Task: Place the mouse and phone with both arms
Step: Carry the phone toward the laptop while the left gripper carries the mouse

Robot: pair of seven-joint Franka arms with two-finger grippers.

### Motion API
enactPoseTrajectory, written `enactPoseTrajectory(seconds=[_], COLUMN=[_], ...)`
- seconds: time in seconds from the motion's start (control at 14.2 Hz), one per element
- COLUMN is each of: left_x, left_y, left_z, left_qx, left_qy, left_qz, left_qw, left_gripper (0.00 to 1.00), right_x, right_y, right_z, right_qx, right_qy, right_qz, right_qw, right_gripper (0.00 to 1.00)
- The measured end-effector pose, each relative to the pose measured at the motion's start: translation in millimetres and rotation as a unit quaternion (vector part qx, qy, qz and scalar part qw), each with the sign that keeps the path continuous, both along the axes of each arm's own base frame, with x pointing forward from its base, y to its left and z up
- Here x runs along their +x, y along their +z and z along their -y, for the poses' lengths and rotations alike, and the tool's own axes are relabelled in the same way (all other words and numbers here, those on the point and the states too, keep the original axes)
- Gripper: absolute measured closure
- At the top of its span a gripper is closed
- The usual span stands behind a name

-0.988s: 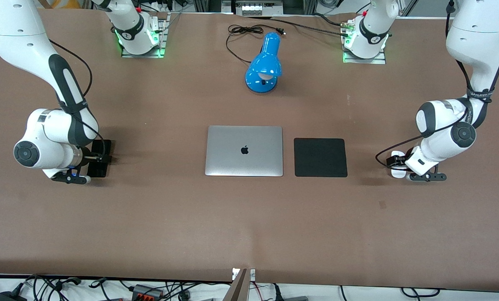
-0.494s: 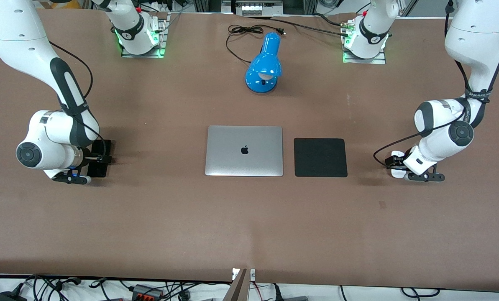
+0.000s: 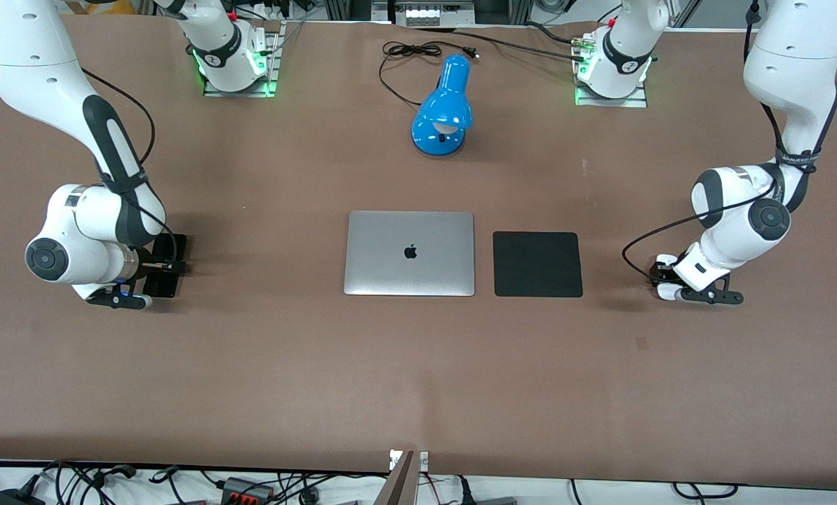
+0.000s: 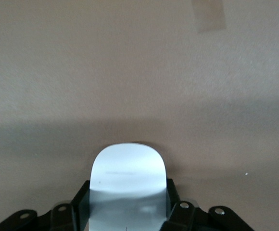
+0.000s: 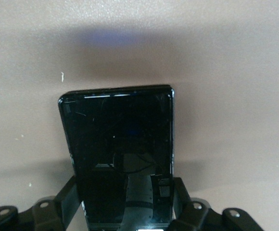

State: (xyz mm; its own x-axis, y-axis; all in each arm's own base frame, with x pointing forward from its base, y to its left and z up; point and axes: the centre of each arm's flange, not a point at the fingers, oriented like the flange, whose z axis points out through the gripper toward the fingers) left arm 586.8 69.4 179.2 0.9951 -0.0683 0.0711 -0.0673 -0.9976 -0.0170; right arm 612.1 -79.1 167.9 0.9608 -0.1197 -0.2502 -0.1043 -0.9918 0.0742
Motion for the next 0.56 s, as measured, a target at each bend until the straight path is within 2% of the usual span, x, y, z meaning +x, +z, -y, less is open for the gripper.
enactPoseTrajectory(seconds=[0.28,0.56], left_x=[11,22], left_y=[44,116], left_z=[-1,9], left_qx=[0.002,-0.002], left_qy=[-0.002,-0.013], left_qz=[-0.002,-0.055], left_qw=[1.0,0.998], left_gripper=[0.38,0.38], right_x=[6,21], right_y=[12,68], right_z=[-11,-73], right_qx=[0.001,-0.007], right_qy=[0.008,0.016], right_qz=[-0.005,0.015], right_qw=[1.0,1.0], right_gripper=[0.2,0.2])
